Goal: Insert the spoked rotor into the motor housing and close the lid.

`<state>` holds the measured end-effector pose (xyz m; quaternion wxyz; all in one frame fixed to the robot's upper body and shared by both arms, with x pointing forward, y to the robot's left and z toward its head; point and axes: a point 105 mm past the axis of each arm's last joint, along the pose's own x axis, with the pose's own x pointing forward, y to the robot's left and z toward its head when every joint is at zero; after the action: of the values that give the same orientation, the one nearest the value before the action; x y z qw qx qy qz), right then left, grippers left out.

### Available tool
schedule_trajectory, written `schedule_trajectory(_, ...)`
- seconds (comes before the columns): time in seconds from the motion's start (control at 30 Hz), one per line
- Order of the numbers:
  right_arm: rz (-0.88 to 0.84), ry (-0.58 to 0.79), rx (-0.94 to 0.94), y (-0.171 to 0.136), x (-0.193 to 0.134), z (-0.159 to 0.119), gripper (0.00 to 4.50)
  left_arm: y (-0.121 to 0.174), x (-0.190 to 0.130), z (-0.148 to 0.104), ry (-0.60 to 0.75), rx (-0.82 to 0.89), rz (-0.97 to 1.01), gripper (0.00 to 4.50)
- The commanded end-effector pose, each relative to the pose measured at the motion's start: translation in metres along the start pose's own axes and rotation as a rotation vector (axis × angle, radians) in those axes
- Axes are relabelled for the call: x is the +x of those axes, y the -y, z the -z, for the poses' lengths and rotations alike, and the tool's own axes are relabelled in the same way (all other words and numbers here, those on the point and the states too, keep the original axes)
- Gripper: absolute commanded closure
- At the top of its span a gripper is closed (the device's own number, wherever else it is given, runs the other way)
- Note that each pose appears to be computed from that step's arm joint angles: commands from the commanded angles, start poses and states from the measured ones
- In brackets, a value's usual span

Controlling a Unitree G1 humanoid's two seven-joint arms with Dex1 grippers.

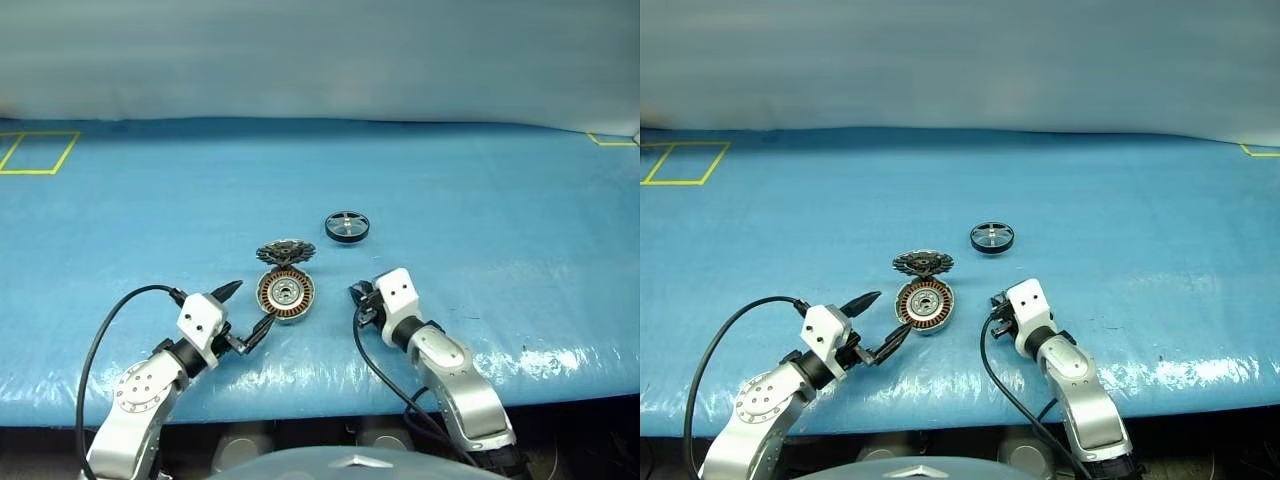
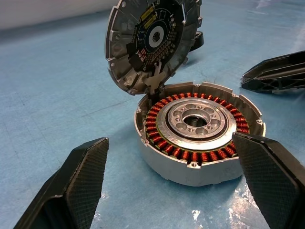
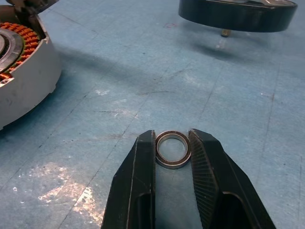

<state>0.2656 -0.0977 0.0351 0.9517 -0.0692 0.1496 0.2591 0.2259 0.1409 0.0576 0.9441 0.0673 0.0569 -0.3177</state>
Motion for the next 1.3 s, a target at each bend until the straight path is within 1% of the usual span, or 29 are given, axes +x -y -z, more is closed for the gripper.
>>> schedule_trajectory(0.03,-0.051,0.125,-0.054,-0.008,-0.002,-0.041,3.83,-0.003,-0.002,-0.002,0.019,0.021,-0.023,0.00)
schedule_trajectory(0.1,-0.102,0.182,-0.073,-0.017,-0.002,-0.062,3.83,-0.003,-0.002,-0.001,0.023,0.028,-0.023,0.00)
schedule_trajectory(0.17,-0.150,0.222,-0.042,-0.025,-0.002,-0.077,3.83,-0.003,-0.003,-0.002,0.036,0.027,-0.021,0.00)
schedule_trajectory(0.23,-0.193,0.244,-0.027,-0.034,0.000,-0.087,3.83,-0.003,-0.003,-0.003,0.048,0.024,-0.021,0.00)
schedule_trajectory(0.33,-0.256,0.252,-0.010,-0.048,0.003,-0.093,3.83,-0.003,-0.004,-0.003,0.049,0.023,-0.021,0.00)
schedule_trajectory(0.47,-0.335,0.223,0.001,-0.066,0.008,-0.090,3.83,0.000,-0.008,0.000,0.037,0.001,0.001,0.00)
schedule_trajectory(0.67,-0.410,0.178,-0.017,-0.082,0.010,-0.079,3.83,0.001,-0.010,0.001,0.035,-0.008,0.005,0.00)
schedule_trajectory(0.77,-0.423,0.171,-0.021,-0.086,0.013,-0.077,3.83,0.003,-0.010,0.001,0.031,-0.018,0.017,0.00)
schedule_trajectory(1.03,-0.389,0.129,-0.048,-0.089,0.033,-0.066,3.83,0.007,-0.013,0.006,0.005,-0.017,0.031,0.00)
schedule_trajectory(1.3,-0.394,0.113,-0.046,-0.091,0.037,-0.062,3.83,0.009,-0.013,0.008,0.009,-0.025,0.019,0.00)
